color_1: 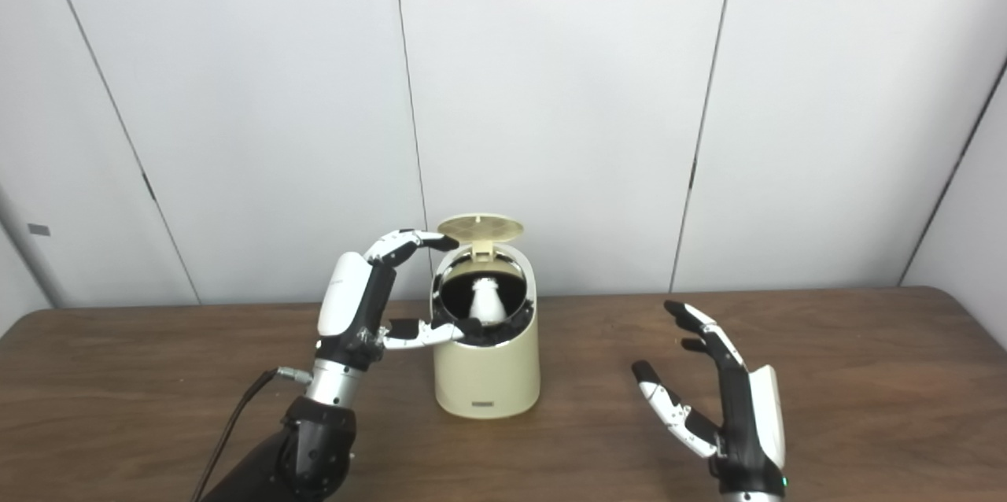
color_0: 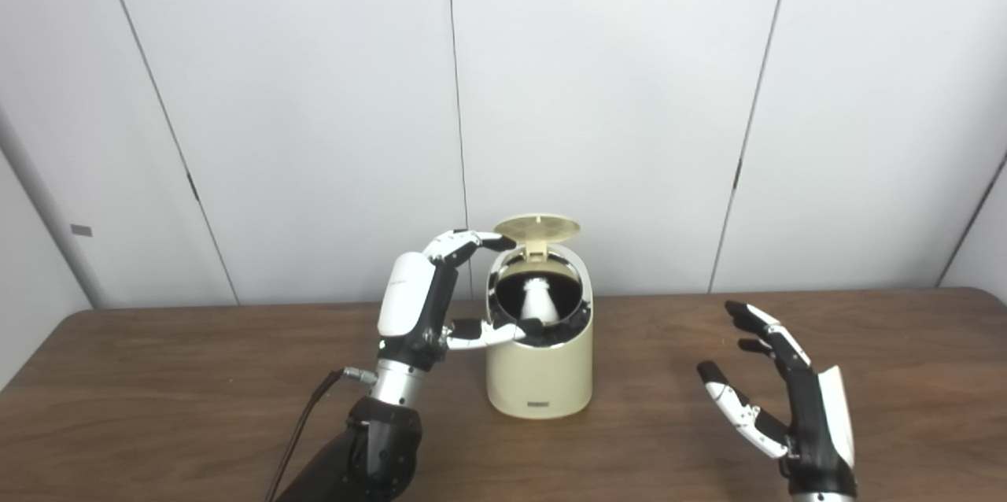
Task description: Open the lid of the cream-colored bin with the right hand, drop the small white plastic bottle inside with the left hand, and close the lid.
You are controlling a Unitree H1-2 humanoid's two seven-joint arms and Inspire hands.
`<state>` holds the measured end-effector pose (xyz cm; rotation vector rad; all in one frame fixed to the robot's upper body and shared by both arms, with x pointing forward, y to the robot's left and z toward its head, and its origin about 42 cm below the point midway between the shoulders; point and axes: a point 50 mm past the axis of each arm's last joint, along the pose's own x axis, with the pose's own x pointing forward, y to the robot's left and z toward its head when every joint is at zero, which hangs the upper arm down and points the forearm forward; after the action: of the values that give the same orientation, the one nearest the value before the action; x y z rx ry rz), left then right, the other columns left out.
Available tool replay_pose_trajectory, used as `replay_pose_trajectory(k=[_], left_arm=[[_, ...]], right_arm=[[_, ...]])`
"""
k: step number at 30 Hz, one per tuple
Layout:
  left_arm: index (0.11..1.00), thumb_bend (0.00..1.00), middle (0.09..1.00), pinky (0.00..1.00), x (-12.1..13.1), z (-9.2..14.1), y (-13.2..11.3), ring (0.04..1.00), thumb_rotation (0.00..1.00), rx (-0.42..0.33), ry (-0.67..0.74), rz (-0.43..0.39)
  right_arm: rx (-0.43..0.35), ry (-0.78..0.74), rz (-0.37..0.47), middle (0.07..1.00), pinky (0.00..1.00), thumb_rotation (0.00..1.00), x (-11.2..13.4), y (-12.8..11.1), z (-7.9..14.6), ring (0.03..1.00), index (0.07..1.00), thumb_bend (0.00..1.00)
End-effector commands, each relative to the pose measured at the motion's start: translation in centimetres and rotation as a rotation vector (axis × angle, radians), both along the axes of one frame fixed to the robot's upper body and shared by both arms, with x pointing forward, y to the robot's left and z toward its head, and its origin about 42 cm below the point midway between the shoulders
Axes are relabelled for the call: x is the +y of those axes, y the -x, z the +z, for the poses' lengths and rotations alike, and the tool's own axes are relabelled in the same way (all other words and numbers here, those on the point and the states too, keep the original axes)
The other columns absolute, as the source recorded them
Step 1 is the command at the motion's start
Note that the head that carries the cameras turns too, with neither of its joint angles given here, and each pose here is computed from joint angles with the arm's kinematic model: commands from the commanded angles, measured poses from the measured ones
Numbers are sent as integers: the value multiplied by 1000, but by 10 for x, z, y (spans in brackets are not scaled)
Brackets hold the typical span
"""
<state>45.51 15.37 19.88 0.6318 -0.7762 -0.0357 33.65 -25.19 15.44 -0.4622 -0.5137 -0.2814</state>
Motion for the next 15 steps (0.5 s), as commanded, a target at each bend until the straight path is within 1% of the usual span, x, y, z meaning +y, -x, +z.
replay_pose_trajectory(k=[1, 2, 3, 4, 6, 7, 9, 12, 15], left_arm=[[677, 944, 694, 780, 4, 25, -3, 751, 239, -104, 22, -1], [586, 738, 640, 740, 6, 25, -1, 708, 149, -117, 28, 7], [539, 632, 613, 719, 8, 25, 2, 685, 103, -134, 51, 20], [494, 567, 547, 675, 9, 25, 4, 622, 42, -146, 68, 28], [466, 533, 520, 644, 11, 26, 10, 577, 10, -158, 120, 39], [459, 526, 516, 619, 12, 26, 15, 550, 5, -158, 157, 38], [456, 522, 509, 599, 13, 28, 21, 529, 0, -154, 207, 32], [461, 522, 499, 612, 15, 32, 29, 529, 0, -141, 280, 17], [463, 522, 497, 661, 21, 36, 39, 543, 0, -116, 345, -16]], right_arm=[[-40, -1, 11, 791, 692, 428, 1, -2, 3, 785, 773, 276], [-40, 0, 10, 790, 693, 441, 1, -2, 3, 785, 773, 280], [-40, -2, 10, 790, 693, 449, 1, -2, 4, 786, 772, 282], [-39, -3, 11, 791, 696, 456, 1, -2, 4, 787, 773, 284], [-38, -2, 13, 793, 695, 471, 2, -1, 6, 786, 773, 284], [-39, -2, 16, 793, 693, 449, 2, -1, 5, 785, 775, 276], [-41, 0, 18, 794, 695, 408, 0, -2, 4, 786, 778, 271], [-38, 5, 17, 791, 691, 430, 0, -2, 2, 783, 776, 274], [-38, 5, 20, 792, 695, 464, 1, -1, 5, 784, 776, 277]])
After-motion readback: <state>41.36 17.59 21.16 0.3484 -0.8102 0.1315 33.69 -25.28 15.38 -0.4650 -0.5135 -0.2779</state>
